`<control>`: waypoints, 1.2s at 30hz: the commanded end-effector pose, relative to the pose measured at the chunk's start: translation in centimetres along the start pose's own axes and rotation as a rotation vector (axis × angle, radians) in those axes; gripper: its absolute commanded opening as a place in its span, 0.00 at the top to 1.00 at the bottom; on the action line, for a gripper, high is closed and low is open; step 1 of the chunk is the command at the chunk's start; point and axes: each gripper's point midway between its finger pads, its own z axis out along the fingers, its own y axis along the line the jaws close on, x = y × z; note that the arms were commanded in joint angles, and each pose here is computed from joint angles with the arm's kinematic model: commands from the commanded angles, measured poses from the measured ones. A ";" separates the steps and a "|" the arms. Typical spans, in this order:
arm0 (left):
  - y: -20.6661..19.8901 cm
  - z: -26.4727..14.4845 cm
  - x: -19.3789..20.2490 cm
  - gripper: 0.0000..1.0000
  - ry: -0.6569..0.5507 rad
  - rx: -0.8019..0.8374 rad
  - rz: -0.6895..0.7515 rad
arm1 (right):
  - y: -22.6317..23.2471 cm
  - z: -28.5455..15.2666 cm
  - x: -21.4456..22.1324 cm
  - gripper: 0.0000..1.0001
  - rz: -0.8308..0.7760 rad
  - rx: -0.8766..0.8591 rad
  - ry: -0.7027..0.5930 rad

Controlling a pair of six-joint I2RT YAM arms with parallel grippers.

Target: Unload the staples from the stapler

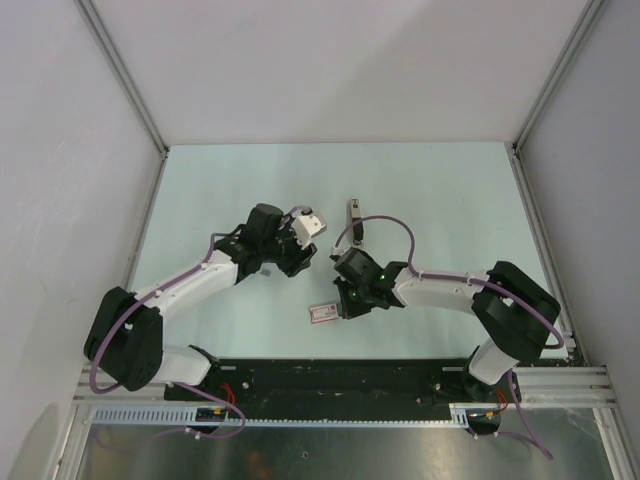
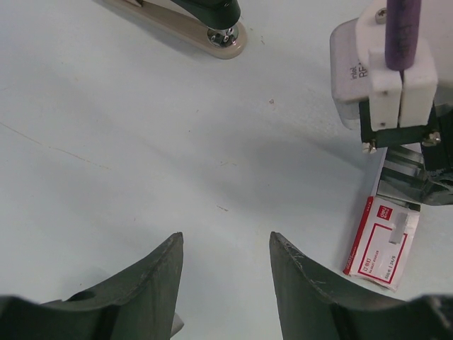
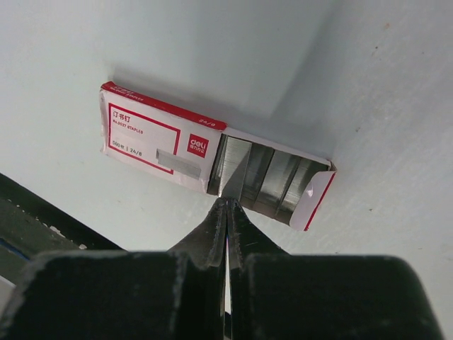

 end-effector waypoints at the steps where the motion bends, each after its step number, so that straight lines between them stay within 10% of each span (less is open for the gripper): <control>1: 0.0 -0.8 -0.9 0.43 -0.039 -0.001 0.013 | 0.5 0.2 -1.1 1.00 -0.013 -0.033 -0.031; 13: 0.8 -0.6 0.2 0.34 -0.005 -0.029 0.029 | 1.8 -2.5 -3.0 1.00 -0.023 -0.089 -0.101; 23: 6.1 -0.9 5.6 0.04 0.192 -0.137 0.244 | 0.7 -9.7 -8.0 0.67 0.027 -0.095 -0.344; 36: 7.5 0.7 10.7 0.08 0.409 -0.091 0.396 | -0.5 -10.6 -8.6 0.71 0.056 -0.068 -0.376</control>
